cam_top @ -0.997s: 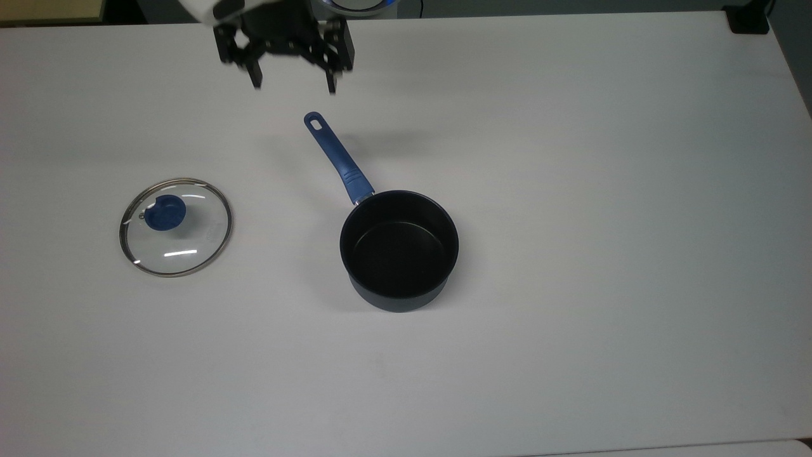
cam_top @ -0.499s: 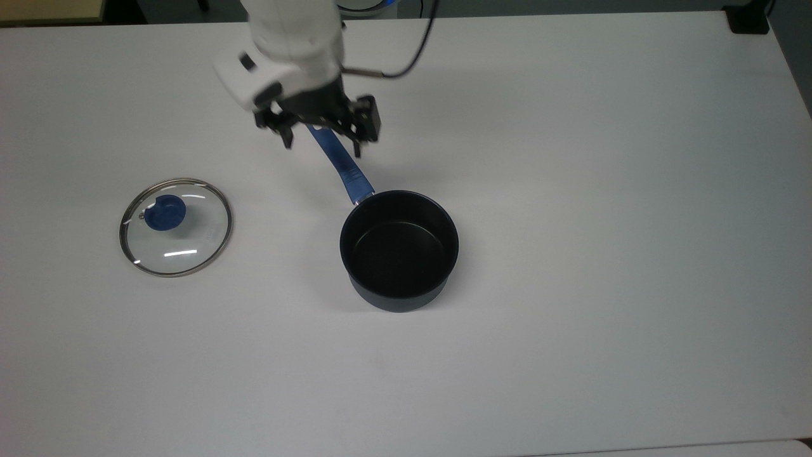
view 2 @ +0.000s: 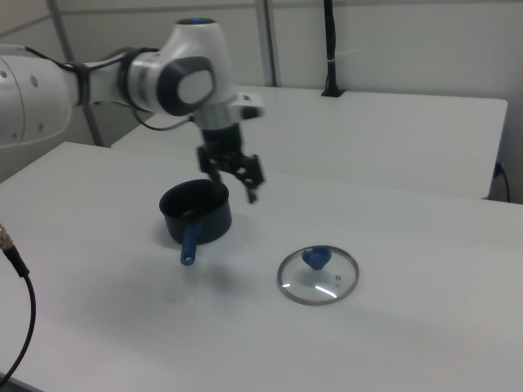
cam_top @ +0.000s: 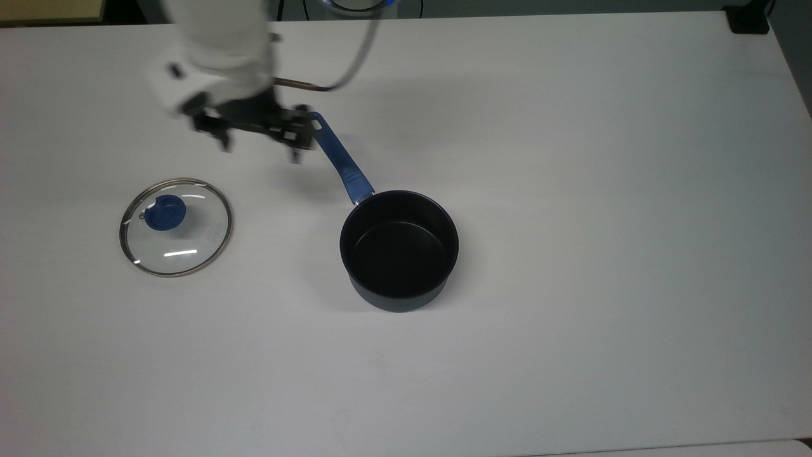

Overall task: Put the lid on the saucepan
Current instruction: 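Move the open gripper over to the glass lid's blue knob, then lower the gripper and close it on the blue knob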

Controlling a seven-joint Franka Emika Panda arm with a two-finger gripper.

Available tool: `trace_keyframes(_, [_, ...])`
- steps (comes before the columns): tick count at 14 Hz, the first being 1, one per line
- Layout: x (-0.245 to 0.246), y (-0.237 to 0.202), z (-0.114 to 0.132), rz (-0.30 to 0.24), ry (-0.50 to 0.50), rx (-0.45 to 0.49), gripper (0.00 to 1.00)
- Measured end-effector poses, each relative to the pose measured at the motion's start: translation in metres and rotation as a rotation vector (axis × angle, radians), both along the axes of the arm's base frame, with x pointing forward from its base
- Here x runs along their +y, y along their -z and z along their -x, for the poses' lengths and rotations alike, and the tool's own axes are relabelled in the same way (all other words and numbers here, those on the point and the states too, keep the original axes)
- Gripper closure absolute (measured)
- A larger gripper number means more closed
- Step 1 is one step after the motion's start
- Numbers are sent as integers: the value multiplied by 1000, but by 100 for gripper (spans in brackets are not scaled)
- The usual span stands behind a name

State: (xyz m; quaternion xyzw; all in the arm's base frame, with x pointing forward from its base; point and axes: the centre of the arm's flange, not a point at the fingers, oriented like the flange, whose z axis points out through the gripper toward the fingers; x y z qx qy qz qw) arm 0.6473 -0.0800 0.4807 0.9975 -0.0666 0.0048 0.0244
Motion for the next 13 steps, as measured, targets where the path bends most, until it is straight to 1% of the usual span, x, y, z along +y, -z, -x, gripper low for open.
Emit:
trace_keyframes(2, [-56, 2, 10, 21, 12, 9, 0])
trace_keyframes(4, [-109, 13, 18, 44, 59, -9, 0])
trace_keyframes(7, [-169, 50, 21, 81, 129, -32, 0])
trace_keyframes(9, [-187, 77, 18, 102, 149, -37, 1])
trace_keyframes(11, [-187, 97, 10, 108, 178, -56, 3])
trace_keyframes(13, [-181, 106, 1, 107, 224, -93, 4])
